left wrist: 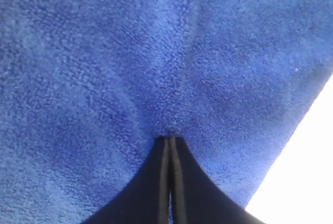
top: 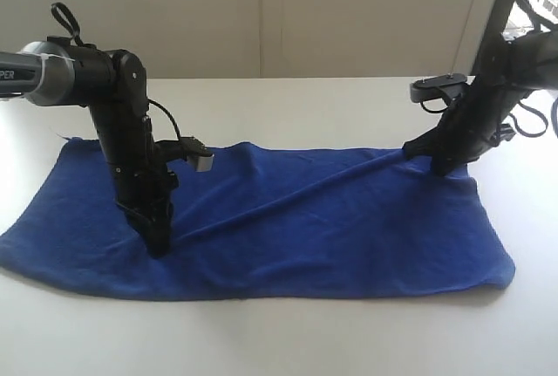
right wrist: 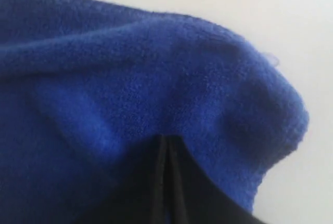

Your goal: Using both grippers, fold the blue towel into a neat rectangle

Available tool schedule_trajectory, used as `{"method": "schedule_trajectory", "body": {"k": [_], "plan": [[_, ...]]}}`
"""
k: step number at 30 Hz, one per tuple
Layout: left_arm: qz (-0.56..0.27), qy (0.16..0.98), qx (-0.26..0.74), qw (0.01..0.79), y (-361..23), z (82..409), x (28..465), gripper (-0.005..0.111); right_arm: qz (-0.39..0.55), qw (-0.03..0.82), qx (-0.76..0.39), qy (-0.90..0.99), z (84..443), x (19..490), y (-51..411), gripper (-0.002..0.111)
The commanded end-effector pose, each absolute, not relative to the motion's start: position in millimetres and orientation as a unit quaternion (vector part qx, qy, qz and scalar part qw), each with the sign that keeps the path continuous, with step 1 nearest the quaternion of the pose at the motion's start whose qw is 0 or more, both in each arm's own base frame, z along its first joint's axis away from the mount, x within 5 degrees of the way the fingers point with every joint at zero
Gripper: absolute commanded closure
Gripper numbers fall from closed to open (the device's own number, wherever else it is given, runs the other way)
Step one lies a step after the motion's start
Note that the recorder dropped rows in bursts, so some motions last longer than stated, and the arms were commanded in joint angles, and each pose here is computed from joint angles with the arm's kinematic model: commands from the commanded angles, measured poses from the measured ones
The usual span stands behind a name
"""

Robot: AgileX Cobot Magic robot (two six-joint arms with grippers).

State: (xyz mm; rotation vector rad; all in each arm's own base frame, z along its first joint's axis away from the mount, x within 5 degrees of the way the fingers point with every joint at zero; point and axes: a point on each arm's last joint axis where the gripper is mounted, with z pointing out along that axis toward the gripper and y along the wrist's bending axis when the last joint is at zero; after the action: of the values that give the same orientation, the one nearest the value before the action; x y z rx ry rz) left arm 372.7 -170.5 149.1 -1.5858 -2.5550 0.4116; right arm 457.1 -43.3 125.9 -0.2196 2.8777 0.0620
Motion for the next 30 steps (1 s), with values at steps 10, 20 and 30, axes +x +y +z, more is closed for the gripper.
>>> {"method": "schedule_trajectory", "body": {"k": [10, 20, 30], "plan": [[0.146, -0.841, -0.519, 0.055, -171.1, 148.5, 371.2, 0.107, 0.060, 0.049, -0.113, 0.991, 135.8, 438.8, -31.3, 0.108], [0.148, -0.841, -0.518, 0.055, -171.4, 148.6, 370.9, 0.107, -0.024, 0.187, -0.089, 0.978, 179.8, 460.5, -44.8, 0.108], [0.148, -0.839, -0.521, 0.055, -171.3, 148.6, 370.9, 0.107, -0.042, 0.128, -0.089, 0.987, 134.5, 462.0, -50.2, 0.108]]}}
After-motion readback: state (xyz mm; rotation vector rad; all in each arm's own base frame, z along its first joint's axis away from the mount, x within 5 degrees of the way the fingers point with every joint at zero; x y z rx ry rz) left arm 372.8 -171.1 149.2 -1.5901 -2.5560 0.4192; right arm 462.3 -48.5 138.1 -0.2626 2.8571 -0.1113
